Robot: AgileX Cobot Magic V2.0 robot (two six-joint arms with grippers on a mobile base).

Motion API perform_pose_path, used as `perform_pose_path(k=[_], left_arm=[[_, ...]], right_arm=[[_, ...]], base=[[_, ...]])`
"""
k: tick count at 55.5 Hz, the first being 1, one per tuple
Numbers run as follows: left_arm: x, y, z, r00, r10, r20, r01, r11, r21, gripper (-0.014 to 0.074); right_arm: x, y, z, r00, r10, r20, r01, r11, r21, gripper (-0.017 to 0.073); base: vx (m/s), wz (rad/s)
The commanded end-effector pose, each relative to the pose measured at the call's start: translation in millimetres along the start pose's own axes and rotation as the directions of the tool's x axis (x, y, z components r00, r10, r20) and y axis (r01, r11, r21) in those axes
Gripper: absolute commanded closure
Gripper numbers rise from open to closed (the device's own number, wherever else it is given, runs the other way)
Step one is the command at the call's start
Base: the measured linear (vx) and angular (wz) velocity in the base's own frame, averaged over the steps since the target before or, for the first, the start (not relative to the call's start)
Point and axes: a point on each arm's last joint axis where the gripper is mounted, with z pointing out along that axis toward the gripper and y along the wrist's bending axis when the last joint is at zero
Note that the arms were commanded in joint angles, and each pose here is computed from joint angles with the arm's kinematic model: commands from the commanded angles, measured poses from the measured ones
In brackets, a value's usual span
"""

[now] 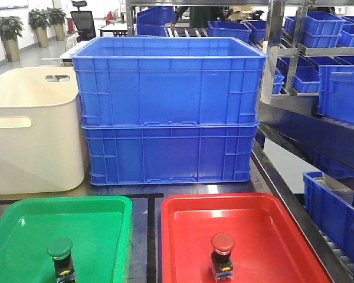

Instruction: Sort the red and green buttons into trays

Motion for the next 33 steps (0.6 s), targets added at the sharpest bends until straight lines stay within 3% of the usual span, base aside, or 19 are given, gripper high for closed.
perform_pose_path(k=[1,8,12,18,33], left_arm=[[-14,0.7,-3,0.994,-0.012,0.109,0.012,1.0,-0.007,0.06],[-14,0.7,-3,0.994,-0.012,0.109,0.012,1.0,-0.007,0.06],[-14,0.7,-2,0.994,-0.011,0.108,0.012,1.0,-0.007,0.06],[-14,0.7,-3,0.994,-0.011,0.108,0.012,1.0,-0.007,0.06],[-14,0.7,-3,0.994,-0.011,0.107,0.012,1.0,-0.007,0.06]], right_arm=[[0,-0.3,-1,0.993,-0.013,0.118,0.012,1.0,0.011,0.0573],[33,-3.1,-2,0.992,-0.004,0.126,0.003,1.0,0.015,0.0571],[32,-3.6,-7,0.988,-0.004,0.153,0.001,1.0,0.02,0.0571],[32,-3.7,-7,0.985,-0.072,0.156,0.068,0.997,0.033,0.0571],[32,-3.9,-7,0.986,-0.054,0.159,0.049,0.998,0.032,0.0571]], base=[[0.0,0.0],[0.0,0.0],[0.0,0.0],[0.0,0.0],[0.0,0.0]])
